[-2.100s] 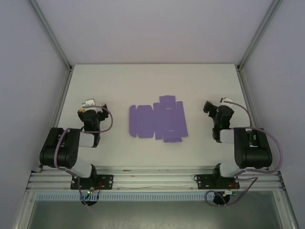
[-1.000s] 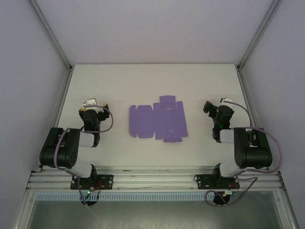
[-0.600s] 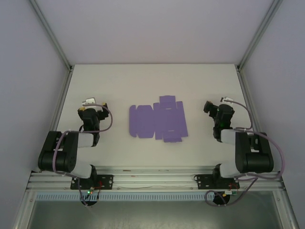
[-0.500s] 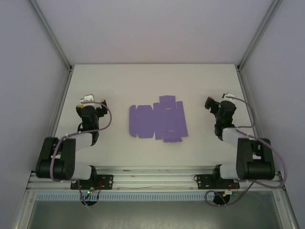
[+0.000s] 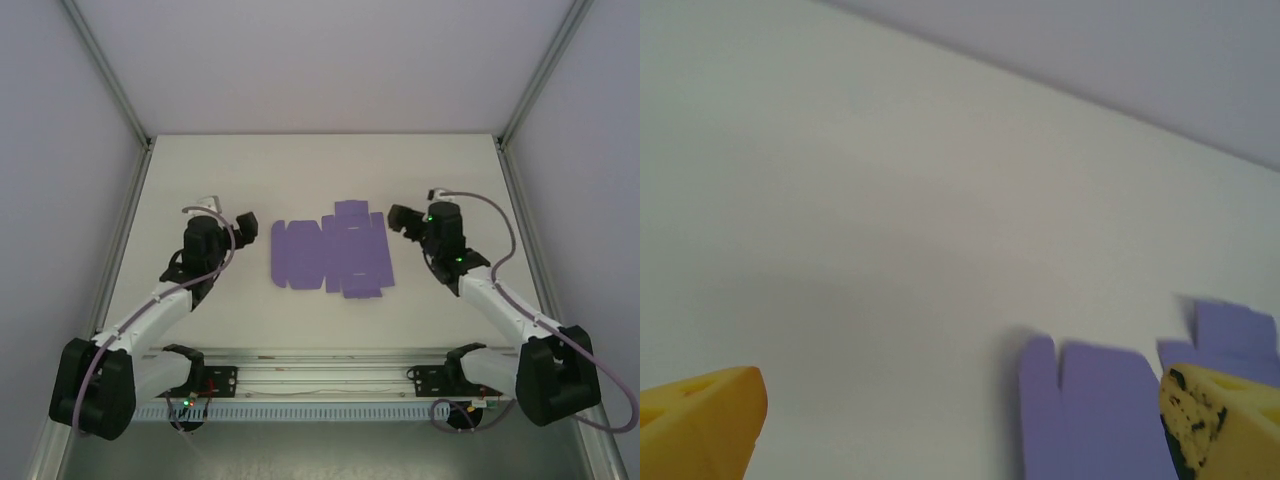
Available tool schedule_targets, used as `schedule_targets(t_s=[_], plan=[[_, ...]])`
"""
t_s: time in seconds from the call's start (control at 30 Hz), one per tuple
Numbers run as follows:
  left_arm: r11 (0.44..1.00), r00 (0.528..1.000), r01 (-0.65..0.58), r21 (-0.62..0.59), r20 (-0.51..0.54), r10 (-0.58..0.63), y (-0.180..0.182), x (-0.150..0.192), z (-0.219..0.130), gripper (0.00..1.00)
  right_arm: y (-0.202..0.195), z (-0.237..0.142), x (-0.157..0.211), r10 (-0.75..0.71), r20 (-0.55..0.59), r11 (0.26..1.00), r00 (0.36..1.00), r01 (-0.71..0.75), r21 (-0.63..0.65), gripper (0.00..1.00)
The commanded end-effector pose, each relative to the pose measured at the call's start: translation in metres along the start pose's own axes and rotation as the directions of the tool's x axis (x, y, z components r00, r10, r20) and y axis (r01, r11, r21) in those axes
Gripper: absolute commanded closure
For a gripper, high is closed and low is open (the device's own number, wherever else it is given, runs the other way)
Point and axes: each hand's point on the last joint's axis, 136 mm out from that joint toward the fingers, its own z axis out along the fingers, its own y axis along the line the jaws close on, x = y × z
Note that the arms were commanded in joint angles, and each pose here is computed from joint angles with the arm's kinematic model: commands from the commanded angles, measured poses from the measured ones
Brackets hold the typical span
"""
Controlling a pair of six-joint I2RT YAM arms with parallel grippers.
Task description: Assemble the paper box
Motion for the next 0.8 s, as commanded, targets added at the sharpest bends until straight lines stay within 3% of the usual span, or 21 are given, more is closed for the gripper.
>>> schedule_targets(t_s=[0.0,0.07,0.17,0.33,0.57,0.77], plan=[[0.994,0.978,0.110,0.028,-0.184,-0.103,0.000,0.055,-0.005,0.00,0.024,0.008,0.057,0.078,-0.221,0.993,0.972,-0.095,-0.066,0.19],[0.990,0.971,0.116,0.081,-0.218,-0.096,-0.007,0.068,-0.004,0.00,0.027,0.017,0.077,0.090,-0.309,0.991,0.947,-0.115,-0.062,0.30],[0.986,0.958,0.122,0.117,-0.273,-0.087,-0.016,0.079,0.001,0.00,0.010,0.033,0.093,0.132,-0.329,0.991,0.935,-0.131,0.023,0.42],[0.966,0.925,0.156,0.207,-0.375,-0.069,-0.038,0.097,0.016,0.00,-0.006,0.051,0.121,0.175,-0.389,0.984,0.904,-0.147,0.102,0.53],[0.944,0.885,0.194,0.267,-0.463,-0.051,-0.056,0.112,0.036,0.02,-0.027,0.063,0.156,0.197,-0.457,0.976,0.867,-0.131,0.173,0.61],[0.917,0.852,0.231,0.325,-0.523,-0.029,-0.072,0.123,0.047,0.15,-0.037,0.067,0.171,0.218,-0.471,0.969,0.855,-0.134,0.205,0.61]])
